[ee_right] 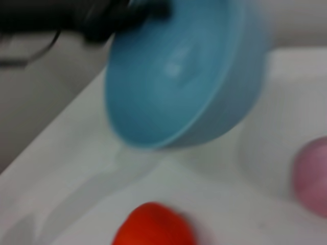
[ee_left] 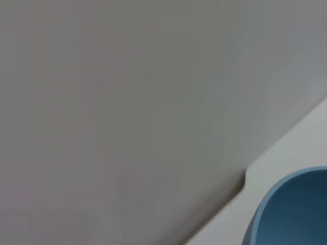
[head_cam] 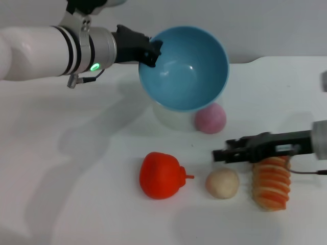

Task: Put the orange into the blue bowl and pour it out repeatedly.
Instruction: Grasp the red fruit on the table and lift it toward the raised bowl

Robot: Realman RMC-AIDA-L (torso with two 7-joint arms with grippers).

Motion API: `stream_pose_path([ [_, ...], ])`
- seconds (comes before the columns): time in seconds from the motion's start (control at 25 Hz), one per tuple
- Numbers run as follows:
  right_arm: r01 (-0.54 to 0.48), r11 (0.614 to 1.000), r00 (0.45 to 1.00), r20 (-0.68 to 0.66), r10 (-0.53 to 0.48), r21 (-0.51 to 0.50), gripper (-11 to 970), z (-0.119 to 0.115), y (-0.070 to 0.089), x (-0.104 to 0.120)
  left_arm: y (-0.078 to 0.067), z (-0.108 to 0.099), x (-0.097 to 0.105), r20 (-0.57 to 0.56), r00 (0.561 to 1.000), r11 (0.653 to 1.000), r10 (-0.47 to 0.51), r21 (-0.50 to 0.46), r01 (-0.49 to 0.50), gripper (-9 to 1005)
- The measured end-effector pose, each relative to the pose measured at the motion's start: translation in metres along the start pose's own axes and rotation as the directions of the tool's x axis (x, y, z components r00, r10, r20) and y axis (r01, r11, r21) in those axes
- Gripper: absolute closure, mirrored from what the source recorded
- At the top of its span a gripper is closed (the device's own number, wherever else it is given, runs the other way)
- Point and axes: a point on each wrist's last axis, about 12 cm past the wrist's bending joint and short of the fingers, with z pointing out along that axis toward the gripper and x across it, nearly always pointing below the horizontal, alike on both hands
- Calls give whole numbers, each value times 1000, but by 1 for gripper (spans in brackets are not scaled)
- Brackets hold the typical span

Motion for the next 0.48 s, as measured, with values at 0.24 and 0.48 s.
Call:
stream_pose_path([
  [0.24, 29, 993, 997, -66, -37, -117, 217, 39, 23, -14, 1, -1, -5, 35, 999, 1000, -11, -20, 11, 996],
  [0.48, 47, 989, 996, -62, -56, -137, 250, 61, 33, -20, 0, 0, -1, 22, 1000, 1000, -6, -17, 7, 996],
])
